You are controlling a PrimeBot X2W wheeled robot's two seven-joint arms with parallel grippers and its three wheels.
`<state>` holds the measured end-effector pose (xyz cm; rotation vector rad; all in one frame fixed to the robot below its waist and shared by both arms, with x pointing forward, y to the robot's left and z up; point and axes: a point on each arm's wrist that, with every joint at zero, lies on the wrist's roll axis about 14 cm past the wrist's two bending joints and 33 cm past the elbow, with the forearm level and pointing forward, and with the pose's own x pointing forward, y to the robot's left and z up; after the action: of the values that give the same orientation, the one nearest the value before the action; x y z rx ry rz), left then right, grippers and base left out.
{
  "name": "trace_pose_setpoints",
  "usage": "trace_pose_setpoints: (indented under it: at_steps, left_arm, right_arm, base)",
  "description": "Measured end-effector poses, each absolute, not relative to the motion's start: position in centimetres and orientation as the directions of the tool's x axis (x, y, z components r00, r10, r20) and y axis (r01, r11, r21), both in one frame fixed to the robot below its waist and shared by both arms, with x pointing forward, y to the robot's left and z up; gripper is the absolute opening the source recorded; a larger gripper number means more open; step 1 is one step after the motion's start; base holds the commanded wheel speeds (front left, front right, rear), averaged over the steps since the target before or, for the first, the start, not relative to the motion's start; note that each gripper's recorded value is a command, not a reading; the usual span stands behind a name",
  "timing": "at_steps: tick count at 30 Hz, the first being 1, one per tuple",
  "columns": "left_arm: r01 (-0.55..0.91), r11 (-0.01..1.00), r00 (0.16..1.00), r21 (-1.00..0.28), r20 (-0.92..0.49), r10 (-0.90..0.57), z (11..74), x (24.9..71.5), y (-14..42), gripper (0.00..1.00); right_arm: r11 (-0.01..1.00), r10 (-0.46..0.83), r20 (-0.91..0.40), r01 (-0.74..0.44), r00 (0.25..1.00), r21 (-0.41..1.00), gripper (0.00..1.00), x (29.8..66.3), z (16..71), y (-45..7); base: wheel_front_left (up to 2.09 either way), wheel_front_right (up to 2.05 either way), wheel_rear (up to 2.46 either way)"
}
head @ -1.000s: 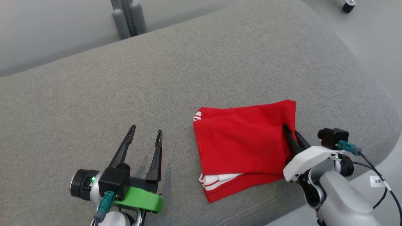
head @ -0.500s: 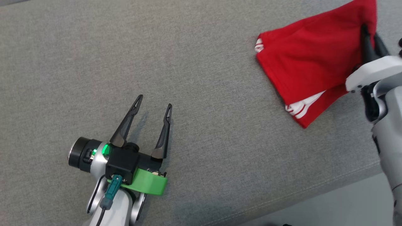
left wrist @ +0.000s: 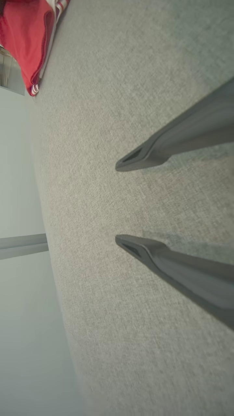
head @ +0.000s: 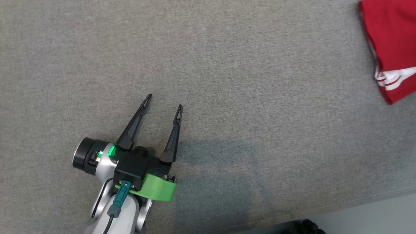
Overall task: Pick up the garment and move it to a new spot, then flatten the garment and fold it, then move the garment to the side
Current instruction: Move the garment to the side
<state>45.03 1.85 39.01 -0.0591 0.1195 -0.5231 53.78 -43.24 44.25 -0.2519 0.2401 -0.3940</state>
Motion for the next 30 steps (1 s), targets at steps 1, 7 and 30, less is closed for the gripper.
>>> trace_pose_setpoints:
  at_steps: [1,7,30]
  left_arm:
    - [0.491,0.867,0.861,-0.085,-0.105,-0.498,38.8,45.0,2.1,1.0]
    - [0.475,0.876,0.868,-0.085,-0.12,-0.482,38.1,45.1,2.7,1.0]
    - [0.37,0.927,0.927,-0.066,-0.042,-0.373,43.5,44.2,5.1,1.0]
  right_arm:
    - [0.888,-0.414,-0.181,0.352,0.892,-0.297,0.0,53.9,44.2,-43.6]
    - [0.861,-0.451,-0.165,0.378,0.877,-0.34,0.89,54.3,44.0,-44.7]
    - [0.966,-0.13,-0.019,0.122,0.991,-0.227,1.0,54.0,47.9,-30.4]
  base:
    - [0.0,0.0,0.0]
    - [0.0,0.0,0.0]
    - [0.0,0.0,0.0]
